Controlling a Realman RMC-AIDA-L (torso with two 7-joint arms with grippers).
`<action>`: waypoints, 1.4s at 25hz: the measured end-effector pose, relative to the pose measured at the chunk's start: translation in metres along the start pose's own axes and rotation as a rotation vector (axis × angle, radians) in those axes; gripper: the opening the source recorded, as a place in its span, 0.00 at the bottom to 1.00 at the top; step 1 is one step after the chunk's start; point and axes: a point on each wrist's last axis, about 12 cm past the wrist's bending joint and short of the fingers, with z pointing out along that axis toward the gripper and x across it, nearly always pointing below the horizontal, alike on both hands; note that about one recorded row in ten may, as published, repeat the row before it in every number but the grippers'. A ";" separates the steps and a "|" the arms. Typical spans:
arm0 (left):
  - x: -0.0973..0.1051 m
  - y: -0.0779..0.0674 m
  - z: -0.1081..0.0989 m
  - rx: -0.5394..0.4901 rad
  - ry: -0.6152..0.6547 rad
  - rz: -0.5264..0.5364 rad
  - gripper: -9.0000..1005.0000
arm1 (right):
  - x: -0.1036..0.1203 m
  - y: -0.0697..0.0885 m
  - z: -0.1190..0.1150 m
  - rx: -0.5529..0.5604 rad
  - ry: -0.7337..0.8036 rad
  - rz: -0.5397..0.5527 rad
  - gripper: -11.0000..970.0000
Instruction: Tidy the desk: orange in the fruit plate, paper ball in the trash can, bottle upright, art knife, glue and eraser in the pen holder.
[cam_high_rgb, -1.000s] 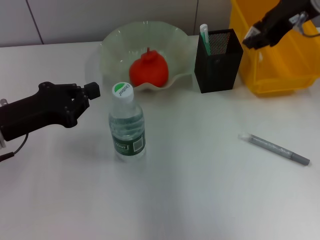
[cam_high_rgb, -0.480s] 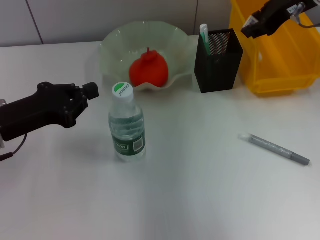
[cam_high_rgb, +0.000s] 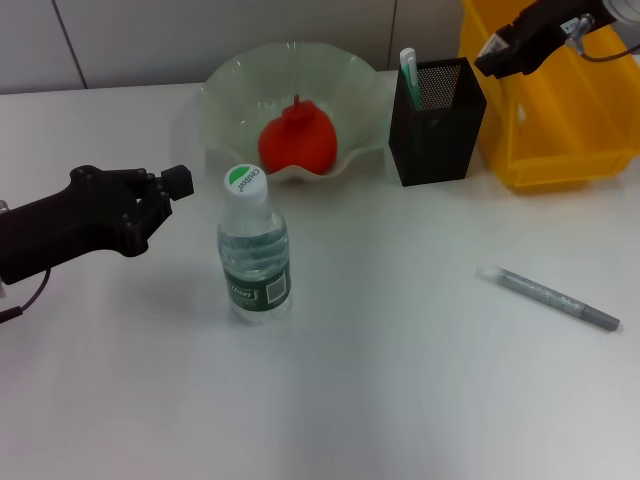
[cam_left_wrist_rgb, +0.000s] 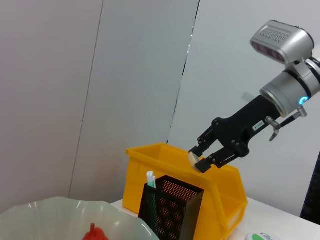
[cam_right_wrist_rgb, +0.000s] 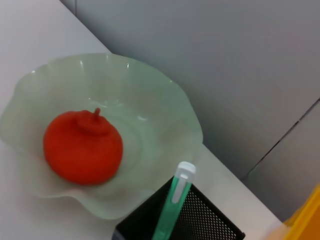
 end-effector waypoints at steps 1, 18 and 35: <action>0.000 0.000 0.000 0.000 0.000 0.000 0.07 | 0.000 0.000 0.002 0.001 -0.002 -0.001 0.47; 0.002 0.000 -0.002 -0.005 0.001 -0.007 0.07 | -0.003 0.007 0.014 -0.003 -0.018 -0.019 0.48; 0.004 -0.002 -0.003 -0.001 0.002 -0.009 0.07 | -0.002 0.008 0.018 -0.008 -0.016 -0.020 0.50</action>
